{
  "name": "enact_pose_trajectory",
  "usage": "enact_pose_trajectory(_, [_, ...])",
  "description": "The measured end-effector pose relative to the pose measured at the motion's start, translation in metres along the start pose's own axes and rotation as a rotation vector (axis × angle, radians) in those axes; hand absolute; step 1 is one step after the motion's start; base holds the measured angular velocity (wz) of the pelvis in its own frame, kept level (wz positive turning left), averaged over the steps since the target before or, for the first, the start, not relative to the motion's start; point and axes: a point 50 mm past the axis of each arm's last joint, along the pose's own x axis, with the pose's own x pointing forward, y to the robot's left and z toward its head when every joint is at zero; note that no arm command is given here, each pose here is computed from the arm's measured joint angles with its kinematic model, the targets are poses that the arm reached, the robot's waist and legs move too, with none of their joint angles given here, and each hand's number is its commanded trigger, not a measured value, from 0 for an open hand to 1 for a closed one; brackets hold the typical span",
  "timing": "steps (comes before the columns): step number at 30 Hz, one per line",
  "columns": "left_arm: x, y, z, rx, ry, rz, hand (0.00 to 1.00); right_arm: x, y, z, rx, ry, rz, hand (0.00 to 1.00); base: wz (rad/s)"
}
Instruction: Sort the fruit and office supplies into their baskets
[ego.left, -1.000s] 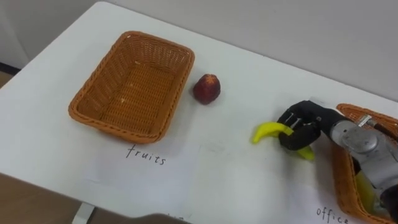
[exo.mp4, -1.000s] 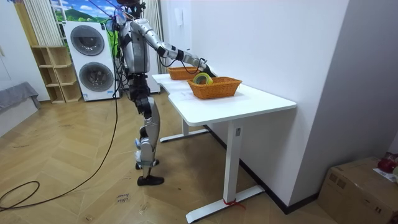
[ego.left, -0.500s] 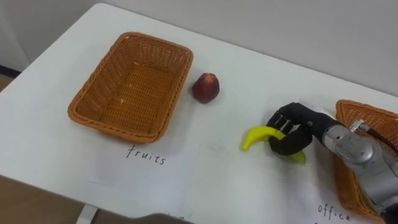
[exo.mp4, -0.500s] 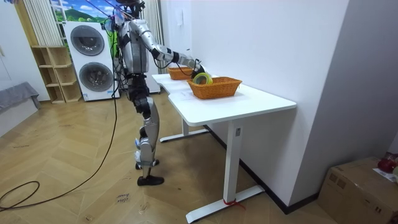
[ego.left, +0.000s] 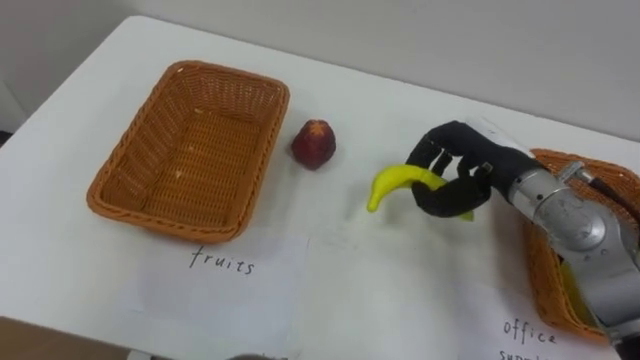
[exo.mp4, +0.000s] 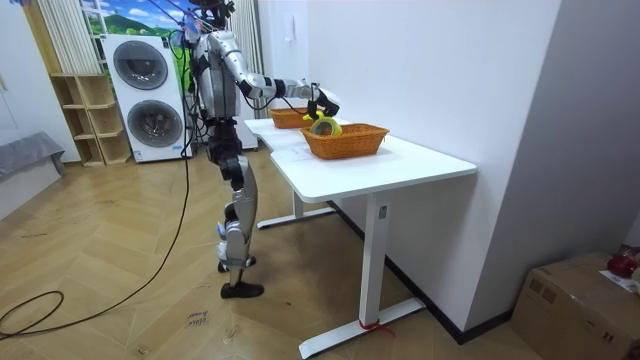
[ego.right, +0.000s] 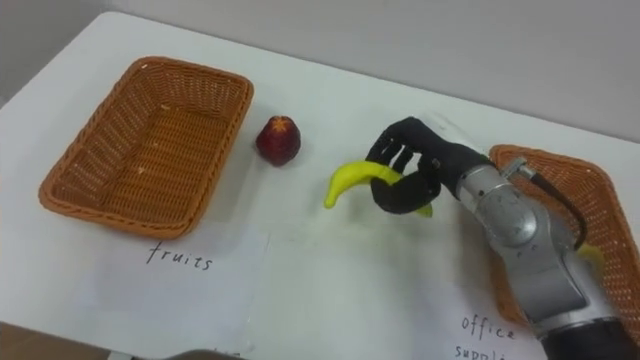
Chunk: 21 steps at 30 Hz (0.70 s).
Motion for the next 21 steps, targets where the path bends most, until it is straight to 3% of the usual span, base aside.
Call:
enact_pose_trajectory(7, [-0.003, -0.011, -0.007, -0.004, 0.032, -0.010, 0.00, -0.002, -0.005, 0.012, -0.036, -0.041, -0.026, 1.00, -0.01])
enact_pose_trajectory(21, [-0.005, -0.014, -0.019, 0.002, 0.078, -0.022, 0.00, -0.001, -0.018, 0.026, -0.008, -0.102, -0.104, 1.00, 0.00])
